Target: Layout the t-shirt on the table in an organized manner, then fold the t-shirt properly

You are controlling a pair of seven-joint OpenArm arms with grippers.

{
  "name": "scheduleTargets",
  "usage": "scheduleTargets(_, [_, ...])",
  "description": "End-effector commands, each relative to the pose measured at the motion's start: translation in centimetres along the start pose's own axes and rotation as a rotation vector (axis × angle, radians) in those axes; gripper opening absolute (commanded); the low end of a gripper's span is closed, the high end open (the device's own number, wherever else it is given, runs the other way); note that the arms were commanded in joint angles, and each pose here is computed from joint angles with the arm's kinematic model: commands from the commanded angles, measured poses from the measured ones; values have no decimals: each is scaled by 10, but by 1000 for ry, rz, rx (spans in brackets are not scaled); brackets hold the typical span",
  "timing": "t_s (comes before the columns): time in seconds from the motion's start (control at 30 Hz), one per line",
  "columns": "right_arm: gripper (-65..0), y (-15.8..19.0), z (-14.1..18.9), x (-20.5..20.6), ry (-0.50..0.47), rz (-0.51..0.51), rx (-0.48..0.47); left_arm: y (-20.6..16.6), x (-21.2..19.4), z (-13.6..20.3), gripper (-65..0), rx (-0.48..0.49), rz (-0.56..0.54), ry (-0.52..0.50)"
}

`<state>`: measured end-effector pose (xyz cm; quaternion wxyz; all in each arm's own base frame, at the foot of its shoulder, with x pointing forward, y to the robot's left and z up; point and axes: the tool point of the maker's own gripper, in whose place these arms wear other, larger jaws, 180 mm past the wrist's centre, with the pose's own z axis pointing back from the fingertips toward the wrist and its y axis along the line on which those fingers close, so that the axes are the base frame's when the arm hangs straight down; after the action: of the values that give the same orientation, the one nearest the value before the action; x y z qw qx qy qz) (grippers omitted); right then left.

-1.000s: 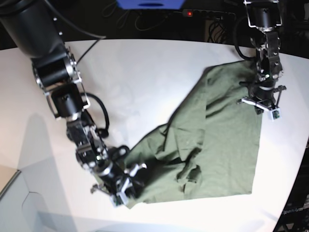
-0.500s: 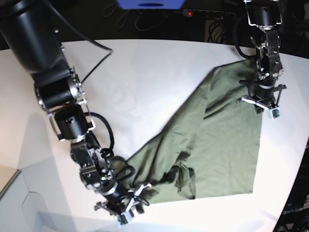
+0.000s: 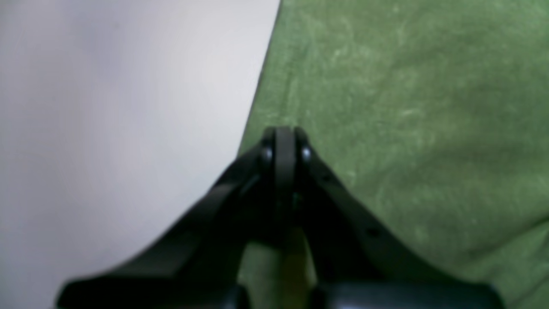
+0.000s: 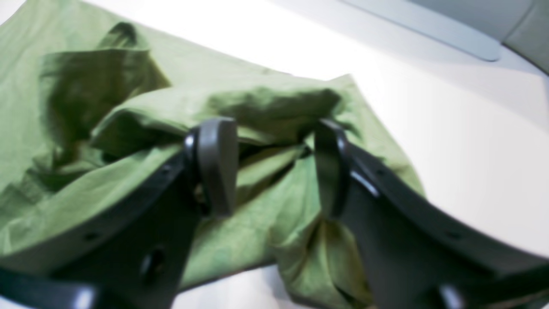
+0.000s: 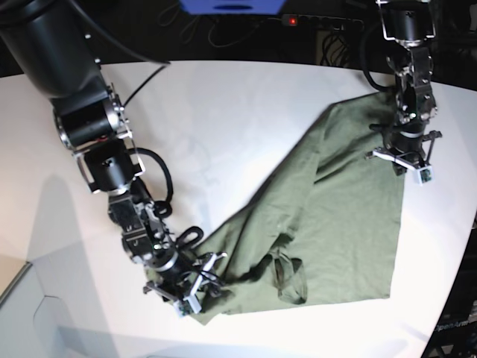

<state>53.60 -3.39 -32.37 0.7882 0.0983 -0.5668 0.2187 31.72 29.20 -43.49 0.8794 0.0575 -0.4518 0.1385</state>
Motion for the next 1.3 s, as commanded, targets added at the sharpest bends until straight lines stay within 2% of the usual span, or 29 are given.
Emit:
scheduleTargets(0.0, [-319, -2, -3, 27, -70, 3, -1, 3, -12, 1, -648, 10, -5, 61])
scheduleTargets(0.13, [-231, 16, -5, 21, -66, -31, 21, 4, -14, 1, -648, 12, -4, 66])
scheduleTargets(0.2, [-212, 36, -5, 2, -27, -55, 49, 4, -15, 0, -648, 13, -4, 67])
scheduleTargets(0.4, [-215, 62, 4, -40, 27, -126, 71, 12, -8, -1, -648, 25, -26, 57])
scheduleTargets(0.5, [-215, 73, 12, -43, 8, -126, 86, 32, 5, -3, -648, 53, -56, 45])
scheduleTargets(0.63, [-215, 70, 32, -40, -43, -105, 83, 69, 15, -7, -648, 113, -94, 53])
scheduleTargets(0.83, [-215, 80, 62, -33, -92, -79, 102, 118, 65, 2, -648, 222, 14, -58])
scheduleTargets(0.93, [-215, 77, 72, -29, -84, -90, 87, 115, 100, 5, -648, 218, 31, -143])
scheduleTargets(1.03, [-215, 83, 83, -24, -83, -94, 92, 96, 128, 15, -648, 182, 16, -217])
scheduleTargets(1.2, [-211, 109, 84, -18, -91, -142, 126, 44, 137, 31, -648, 94, 89, -215])
scheduleTargets(1.27, [-211, 119, 82, -13, -101, -164, 139, 32, 127, 35, -648, 77, 105, -195])
